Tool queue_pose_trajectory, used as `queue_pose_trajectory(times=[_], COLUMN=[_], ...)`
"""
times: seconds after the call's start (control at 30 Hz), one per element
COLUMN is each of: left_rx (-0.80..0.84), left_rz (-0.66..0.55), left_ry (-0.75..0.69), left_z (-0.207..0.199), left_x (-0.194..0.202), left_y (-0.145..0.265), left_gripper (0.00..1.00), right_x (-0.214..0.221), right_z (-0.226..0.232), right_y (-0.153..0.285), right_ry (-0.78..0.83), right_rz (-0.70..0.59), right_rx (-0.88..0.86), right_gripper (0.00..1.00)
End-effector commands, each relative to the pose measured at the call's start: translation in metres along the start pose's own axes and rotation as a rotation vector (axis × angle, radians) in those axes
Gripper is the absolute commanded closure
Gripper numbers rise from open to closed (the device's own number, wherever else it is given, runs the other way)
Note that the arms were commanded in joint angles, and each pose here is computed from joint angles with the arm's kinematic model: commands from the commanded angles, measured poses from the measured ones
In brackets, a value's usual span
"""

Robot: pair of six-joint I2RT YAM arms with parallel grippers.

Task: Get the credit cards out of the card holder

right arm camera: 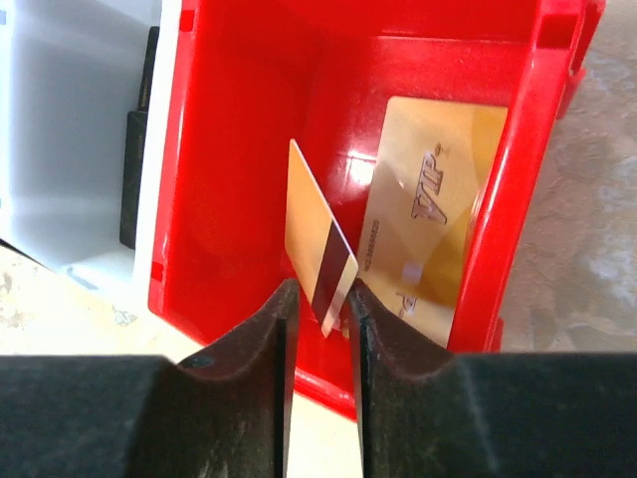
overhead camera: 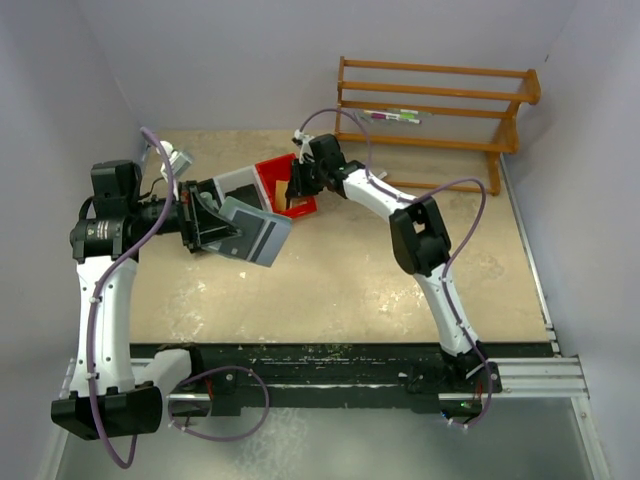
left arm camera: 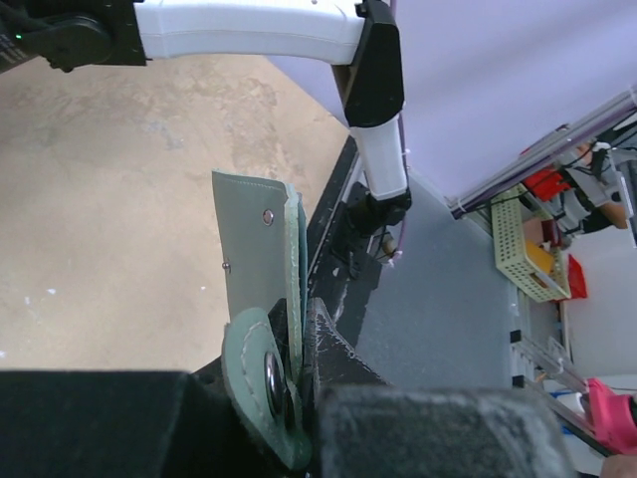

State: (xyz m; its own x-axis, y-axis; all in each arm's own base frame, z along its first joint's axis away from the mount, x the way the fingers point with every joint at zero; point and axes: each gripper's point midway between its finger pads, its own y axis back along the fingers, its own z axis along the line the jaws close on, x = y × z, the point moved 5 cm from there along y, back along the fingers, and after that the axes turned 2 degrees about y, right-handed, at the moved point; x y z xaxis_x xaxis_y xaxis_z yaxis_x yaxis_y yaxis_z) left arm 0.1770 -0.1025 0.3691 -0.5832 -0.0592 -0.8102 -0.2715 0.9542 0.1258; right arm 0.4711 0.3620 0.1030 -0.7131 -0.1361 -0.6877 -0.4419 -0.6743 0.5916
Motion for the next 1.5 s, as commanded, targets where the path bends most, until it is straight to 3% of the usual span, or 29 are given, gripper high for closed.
queue_pose_trajectory(times=[0.0,0.27,0.37,0.7,0.9,1.23,1.33,1.47], left_rx=[0.121,0.210,0.263,0.260,0.293,0.318,0.308,0.292], left_rz=[-0.018,-0.013,-0.007,-0.006,-0.003,0.002,0.001,-0.001], left_ry=[-0.059,-0.031,0.002,0.012,0.020,0.051,0.052,0.047], left_z=[-0.026,-0.034,-0.037,-0.036,-0.039,-0.041,-0.039,-0.038], left_x=[-0.011,-0.010,-0.011,-0.011,-0.010,-0.012,-0.013,-0.013], left_y=[0.003,0.004,0.005,0.005,0.006,0.007,0.006,0.006], left_gripper=[1.00,1.00,1.00,1.00,1.00,1.00,1.00,1.00], right_x=[-0.054,-0.103,-0.111,-0.072,-0.040,0.009,0.018,0.024], right_z=[0.024,0.079,0.107,0.182,0.225,0.258,0.259,0.256], right_y=[0.042,0.134,0.178,0.283,0.312,0.319,0.315,0.304], right_ry=[0.098,0.132,0.150,0.170,0.231,0.324,0.314,0.268], right_rz=[-0.160,-0.366,-0.428,-0.563,-0.507,-0.386,-0.352,-0.310], right_rx=[0.045,-0.057,-0.154,-0.668,-0.998,-1.158,-1.170,-1.148], right_gripper=[0.66,0.38,0.34,0.13,0.09,0.19,0.31,0.55])
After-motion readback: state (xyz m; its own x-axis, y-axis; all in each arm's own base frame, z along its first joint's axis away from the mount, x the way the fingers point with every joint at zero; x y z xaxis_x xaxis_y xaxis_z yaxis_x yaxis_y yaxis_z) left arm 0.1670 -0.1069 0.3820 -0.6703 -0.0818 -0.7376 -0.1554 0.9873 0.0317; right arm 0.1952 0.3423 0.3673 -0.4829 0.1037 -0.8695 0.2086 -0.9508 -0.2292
